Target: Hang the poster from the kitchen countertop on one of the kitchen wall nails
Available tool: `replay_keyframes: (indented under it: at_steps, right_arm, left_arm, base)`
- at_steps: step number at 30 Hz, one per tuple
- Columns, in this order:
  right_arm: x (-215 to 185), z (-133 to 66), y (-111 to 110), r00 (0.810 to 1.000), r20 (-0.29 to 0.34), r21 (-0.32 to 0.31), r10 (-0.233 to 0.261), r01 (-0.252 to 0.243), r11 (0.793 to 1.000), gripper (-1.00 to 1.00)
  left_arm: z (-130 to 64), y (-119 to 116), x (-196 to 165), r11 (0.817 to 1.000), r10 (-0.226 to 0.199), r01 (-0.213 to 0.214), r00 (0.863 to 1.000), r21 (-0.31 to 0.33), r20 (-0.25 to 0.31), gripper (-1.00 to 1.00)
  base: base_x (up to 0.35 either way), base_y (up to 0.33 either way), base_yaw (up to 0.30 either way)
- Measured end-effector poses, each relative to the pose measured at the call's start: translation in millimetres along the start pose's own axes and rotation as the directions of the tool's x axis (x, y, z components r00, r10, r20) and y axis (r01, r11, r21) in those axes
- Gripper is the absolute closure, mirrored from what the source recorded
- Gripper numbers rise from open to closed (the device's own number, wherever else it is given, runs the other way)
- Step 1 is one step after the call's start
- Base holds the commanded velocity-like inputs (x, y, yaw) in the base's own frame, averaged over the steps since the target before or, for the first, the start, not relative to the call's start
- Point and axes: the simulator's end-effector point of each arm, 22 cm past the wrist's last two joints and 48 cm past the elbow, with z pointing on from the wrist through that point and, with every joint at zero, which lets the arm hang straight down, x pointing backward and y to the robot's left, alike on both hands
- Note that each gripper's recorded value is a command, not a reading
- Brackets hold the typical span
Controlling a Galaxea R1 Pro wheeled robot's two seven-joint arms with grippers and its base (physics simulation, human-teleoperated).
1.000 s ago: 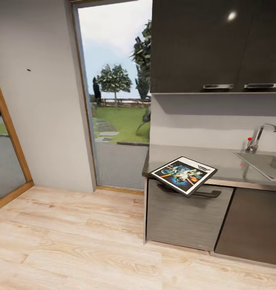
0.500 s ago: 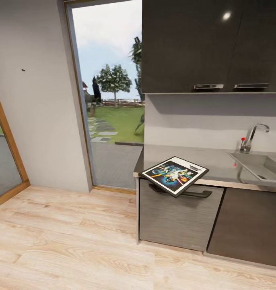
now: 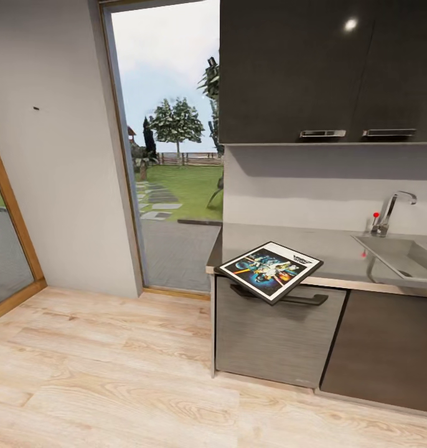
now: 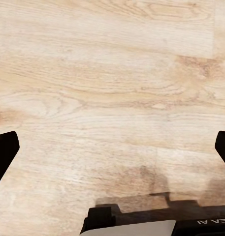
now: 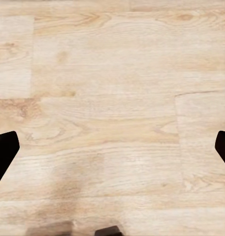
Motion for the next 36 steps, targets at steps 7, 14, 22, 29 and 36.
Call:
replay_keyframes:
  at_steps: [7, 14, 22, 29, 36]
  right_arm:
    - [7.0, -2.7, -4.9, 1.000, 0.002, 0.015, -0.004, 0.003, 1.000, -1.00]
    - [9.4, -3.6, -8.1, 1.000, 0.002, 0.029, -0.005, 0.005, 1.000, -1.00]
    - [10.0, -3.9, -8.3, 1.000, 0.002, 0.030, -0.005, 0.005, 1.000, -1.00]
    - [11.9, -4.2, -8.3, 1.000, -0.002, 0.030, -0.006, 0.006, 1.000, -1.00]
    - [13.3, -4.4, -8.1, 1.000, -0.005, 0.030, -0.007, 0.007, 1.000, -1.00]
  left_arm:
    - [0.0, 2.9, -1.3, 1.000, 0.008, -0.008, 1.000, -0.002, 0.007, -1.00]
    - [0.0, 4.0, -2.0, 1.000, 0.010, -0.010, 1.000, -0.002, 0.009, -1.00]
    - [0.0, 4.1, -2.1, 1.000, 0.010, -0.010, 1.000, -0.002, 0.010, -1.00]
    - [-0.1, 4.1, -2.1, 1.000, 0.010, -0.010, 1.000, -0.002, 0.010, -1.00]
    - [-0.1, 4.1, -2.1, 1.000, 0.011, -0.011, 1.000, -0.002, 0.010, -1.00]
  base:
    - [0.041, -0.091, 0.000]
    - [0.059, -0.129, -0.001]
    - [0.049, -0.094, -0.125]
    - [0.112, -0.244, -0.091]
    - [0.124, -0.277, -0.006]
